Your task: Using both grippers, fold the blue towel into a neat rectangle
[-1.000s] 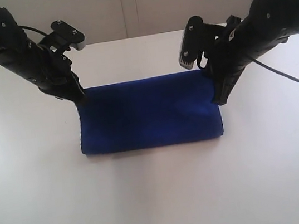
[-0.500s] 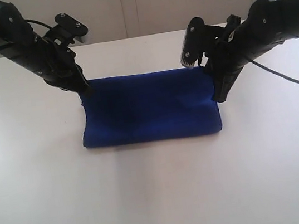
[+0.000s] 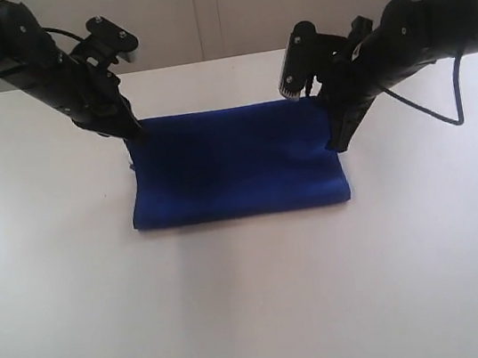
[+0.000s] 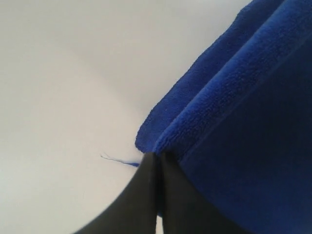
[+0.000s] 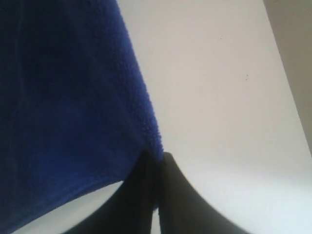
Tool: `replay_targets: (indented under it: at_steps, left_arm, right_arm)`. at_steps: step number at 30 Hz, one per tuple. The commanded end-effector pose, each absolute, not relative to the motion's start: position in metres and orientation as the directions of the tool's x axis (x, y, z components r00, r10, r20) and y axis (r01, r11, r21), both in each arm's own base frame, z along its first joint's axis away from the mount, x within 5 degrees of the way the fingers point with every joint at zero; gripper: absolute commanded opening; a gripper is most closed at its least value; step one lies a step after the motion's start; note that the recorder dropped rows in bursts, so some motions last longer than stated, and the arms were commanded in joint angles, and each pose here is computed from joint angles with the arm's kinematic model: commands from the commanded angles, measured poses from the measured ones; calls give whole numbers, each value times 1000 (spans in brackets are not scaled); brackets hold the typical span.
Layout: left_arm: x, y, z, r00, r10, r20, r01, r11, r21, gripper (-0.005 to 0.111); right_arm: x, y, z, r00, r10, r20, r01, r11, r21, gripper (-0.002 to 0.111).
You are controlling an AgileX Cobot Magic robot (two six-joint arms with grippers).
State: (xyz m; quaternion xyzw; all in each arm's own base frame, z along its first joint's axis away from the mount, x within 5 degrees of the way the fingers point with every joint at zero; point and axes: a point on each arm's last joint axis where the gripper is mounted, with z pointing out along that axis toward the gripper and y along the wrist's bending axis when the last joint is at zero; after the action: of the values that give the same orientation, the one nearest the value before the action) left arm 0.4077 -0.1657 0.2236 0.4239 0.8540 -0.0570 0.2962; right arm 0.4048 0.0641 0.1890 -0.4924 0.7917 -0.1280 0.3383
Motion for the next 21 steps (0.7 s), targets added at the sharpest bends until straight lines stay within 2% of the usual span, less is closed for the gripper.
replay_targets:
  at_steps: [1, 9, 21]
  left_arm:
    - [411, -167, 220, -481, 676, -559, 750, 647, 138, 0]
    - [419, -169, 232, -453, 664, -595, 739, 653, 165, 0]
    - [428, -172, 209, -465, 669, -580, 738, 654, 163, 0]
  right_arm:
    - [413, 60, 184, -281, -867, -413, -671, 484, -561, 0]
    - [418, 60, 188, -261, -863, -431, -636, 490, -596, 0]
    - [427, 52, 164, -281, -861, -424, -624, 500, -600, 0]
